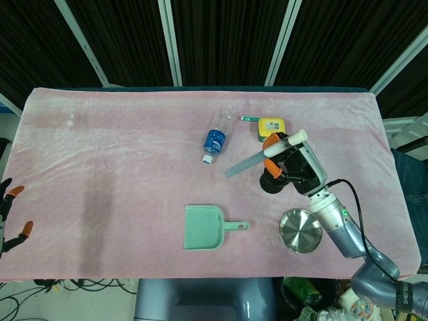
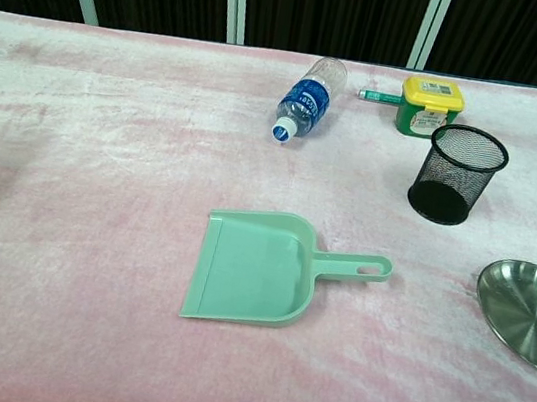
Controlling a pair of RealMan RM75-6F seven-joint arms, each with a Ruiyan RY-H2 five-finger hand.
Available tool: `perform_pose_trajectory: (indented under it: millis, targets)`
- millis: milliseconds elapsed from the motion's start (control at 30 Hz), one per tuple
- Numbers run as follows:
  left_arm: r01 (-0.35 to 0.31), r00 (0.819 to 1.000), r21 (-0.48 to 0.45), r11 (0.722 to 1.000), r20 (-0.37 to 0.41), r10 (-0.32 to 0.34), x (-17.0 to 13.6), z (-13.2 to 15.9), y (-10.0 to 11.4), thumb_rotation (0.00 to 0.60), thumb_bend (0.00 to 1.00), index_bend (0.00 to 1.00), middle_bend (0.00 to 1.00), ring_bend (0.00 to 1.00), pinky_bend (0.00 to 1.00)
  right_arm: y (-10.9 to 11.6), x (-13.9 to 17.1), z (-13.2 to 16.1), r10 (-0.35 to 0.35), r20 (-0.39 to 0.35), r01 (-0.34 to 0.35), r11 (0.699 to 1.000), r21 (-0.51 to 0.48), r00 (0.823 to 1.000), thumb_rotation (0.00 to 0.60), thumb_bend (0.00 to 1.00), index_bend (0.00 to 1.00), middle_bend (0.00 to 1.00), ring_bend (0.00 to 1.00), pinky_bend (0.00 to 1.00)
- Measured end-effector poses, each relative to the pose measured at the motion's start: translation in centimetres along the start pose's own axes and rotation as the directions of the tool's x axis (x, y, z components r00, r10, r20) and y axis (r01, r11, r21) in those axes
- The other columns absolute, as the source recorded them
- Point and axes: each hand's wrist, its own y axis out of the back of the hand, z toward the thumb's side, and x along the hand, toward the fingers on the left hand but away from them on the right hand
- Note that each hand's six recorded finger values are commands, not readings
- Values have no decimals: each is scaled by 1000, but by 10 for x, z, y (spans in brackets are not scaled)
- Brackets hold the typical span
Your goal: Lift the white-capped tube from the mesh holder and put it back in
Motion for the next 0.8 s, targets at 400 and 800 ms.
perform_pose_trajectory:
  millis: [400, 800]
  targets:
    - [-3, 1000, -1, 1000, -6, 3, 1, -1, 1, 600, 323, 158, 25, 0, 0, 13, 0, -41, -53, 90, -14, 782, 623, 995, 600, 348, 631, 712, 858, 853]
    - [-1, 1000, 2, 1000, -1, 1, 1, -1, 1, 600, 323, 158, 25, 0, 0, 6, -7, -56, -158, 81, -18, 363, 932, 984, 600, 349, 635, 712, 856, 853]
